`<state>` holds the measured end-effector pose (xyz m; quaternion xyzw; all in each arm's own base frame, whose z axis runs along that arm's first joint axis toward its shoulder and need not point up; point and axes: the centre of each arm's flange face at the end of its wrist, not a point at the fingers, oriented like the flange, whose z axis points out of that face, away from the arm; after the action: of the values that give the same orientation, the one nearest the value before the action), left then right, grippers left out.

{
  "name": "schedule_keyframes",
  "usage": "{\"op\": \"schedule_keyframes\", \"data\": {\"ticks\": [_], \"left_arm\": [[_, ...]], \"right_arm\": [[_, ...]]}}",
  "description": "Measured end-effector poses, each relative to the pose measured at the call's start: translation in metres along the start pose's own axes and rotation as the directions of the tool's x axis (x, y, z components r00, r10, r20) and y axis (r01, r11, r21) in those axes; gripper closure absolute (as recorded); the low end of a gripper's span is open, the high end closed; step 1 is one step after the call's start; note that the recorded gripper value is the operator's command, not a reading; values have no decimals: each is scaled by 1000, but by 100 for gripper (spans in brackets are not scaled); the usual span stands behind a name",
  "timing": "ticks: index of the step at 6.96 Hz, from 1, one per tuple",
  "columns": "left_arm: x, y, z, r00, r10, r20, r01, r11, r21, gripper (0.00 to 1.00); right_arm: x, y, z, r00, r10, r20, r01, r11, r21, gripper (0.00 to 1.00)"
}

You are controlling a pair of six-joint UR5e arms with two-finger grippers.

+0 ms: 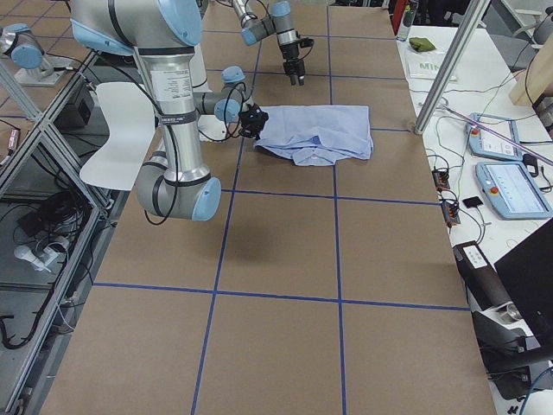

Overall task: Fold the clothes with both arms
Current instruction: 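Lower the left gripper to the other near corner and grasp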

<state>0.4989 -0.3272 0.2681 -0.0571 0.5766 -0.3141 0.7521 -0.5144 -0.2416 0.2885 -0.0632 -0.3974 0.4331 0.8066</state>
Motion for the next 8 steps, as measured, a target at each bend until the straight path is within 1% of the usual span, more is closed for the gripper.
{"op": "schedule_keyframes", "data": {"ticks": [1, 2, 3, 5, 6, 7, 8], "left_arm": [[-17, 31, 13, 1000, -17, 26, 17, 1000, -12, 27], [-30, 54, 24, 998, -25, 52, 26, 999, -28, 29], [-38, 66, 31, 997, -25, 70, 28, 999, -38, 33], [-44, 76, 36, 996, -22, 83, 26, 999, -48, 48], [-43, 80, 37, 996, -21, 82, 26, 998, -54, 65], [-42, 84, 40, 996, -20, 81, 25, 998, -58, 97], [-41, 87, 42, 996, -20, 82, 25, 998, -60, 100]], "right_arm": [[0, 0, 0, 1000, -1, -1, 1, 1000, 0, 100], [0, 0, 0, 1000, -1, -1, 1, 1000, 0, 100], [0, 0, -1, 1000, -1, 0, 1, 1000, -2, 100], [0, 0, -1, 1000, 0, 0, 0, 1000, -2, 100], [0, -1, -1, 1000, 0, 0, 0, 1000, -1, 100], [0, -1, -1, 1000, 0, 0, 0, 1000, -2, 100], [0, -1, -1, 1000, 0, 1, 0, 1000, -2, 100]]}}
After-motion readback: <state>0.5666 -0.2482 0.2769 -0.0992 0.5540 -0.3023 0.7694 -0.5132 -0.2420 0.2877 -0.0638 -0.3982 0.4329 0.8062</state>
